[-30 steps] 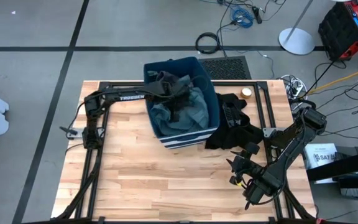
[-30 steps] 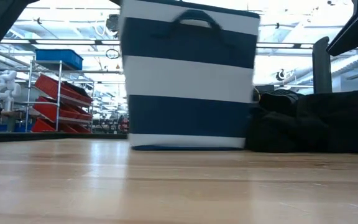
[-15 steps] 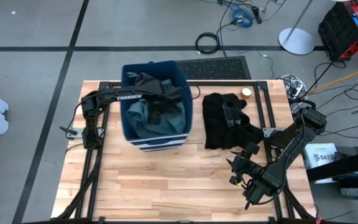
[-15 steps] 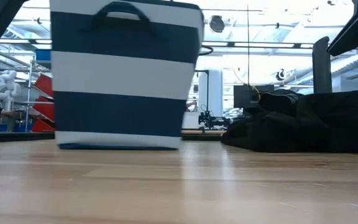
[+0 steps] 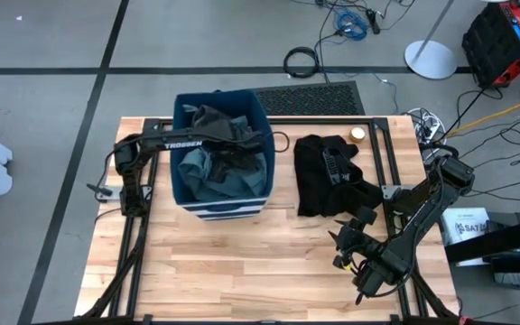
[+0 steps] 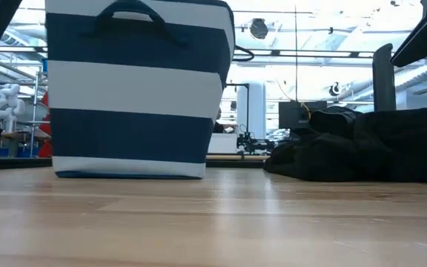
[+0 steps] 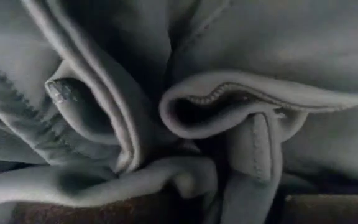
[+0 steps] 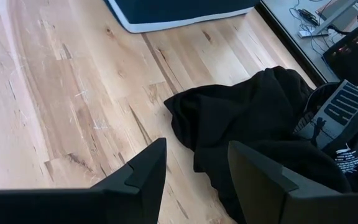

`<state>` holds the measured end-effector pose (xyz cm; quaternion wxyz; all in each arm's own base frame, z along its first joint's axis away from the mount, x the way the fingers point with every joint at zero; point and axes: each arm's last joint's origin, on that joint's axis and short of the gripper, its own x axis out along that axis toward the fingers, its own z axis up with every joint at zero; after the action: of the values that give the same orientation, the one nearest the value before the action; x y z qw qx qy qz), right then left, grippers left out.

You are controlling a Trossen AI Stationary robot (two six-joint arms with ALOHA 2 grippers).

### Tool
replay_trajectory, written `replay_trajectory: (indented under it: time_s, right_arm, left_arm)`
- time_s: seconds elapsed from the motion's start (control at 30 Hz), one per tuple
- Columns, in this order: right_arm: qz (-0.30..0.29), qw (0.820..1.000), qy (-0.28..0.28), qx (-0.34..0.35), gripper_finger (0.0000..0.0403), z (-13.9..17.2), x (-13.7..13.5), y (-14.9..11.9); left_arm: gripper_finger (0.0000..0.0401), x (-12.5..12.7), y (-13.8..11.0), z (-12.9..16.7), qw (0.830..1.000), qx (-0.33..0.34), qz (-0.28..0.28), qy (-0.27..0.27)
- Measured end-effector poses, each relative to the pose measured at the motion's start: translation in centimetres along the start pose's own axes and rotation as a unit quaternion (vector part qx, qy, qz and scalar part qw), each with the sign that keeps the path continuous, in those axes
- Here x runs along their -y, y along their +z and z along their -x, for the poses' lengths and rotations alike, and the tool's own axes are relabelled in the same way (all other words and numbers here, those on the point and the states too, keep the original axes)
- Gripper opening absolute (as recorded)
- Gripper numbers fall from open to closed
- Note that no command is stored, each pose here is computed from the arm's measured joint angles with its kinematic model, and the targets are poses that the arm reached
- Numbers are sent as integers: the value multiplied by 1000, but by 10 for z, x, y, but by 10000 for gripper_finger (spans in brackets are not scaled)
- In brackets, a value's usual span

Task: Sort clothes
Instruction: Put the blue pants into the blue laundry organizer

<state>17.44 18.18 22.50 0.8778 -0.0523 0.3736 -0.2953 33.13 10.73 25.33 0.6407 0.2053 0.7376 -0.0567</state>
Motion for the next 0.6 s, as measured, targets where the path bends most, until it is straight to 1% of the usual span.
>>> replay_trajectory:
  time_s: [0.1,0.13,0.27,0.4,0.5,0.6]
  right_arm:
    - [0,1000,0,0,160,0,0,0]
    - [0,1000,0,0,160,0,0,0]
    - [3,1000,-1,3,160,0,0,0]
    - [5,1000,-2,2,160,0,0,0]
    - [6,1000,-3,2,160,0,1,0]
    - [6,1000,-3,2,160,0,1,0]
  left_arm:
    - [38,2,1,1,1000,5,24,-4]
    - [44,1,2,1,999,6,35,-2]
    - [111,0,2,2,996,6,92,9]
    - [171,-4,-2,15,991,39,127,-8]
    - [195,-5,-11,32,988,66,140,5]
    - [208,-3,-26,51,984,94,151,21]
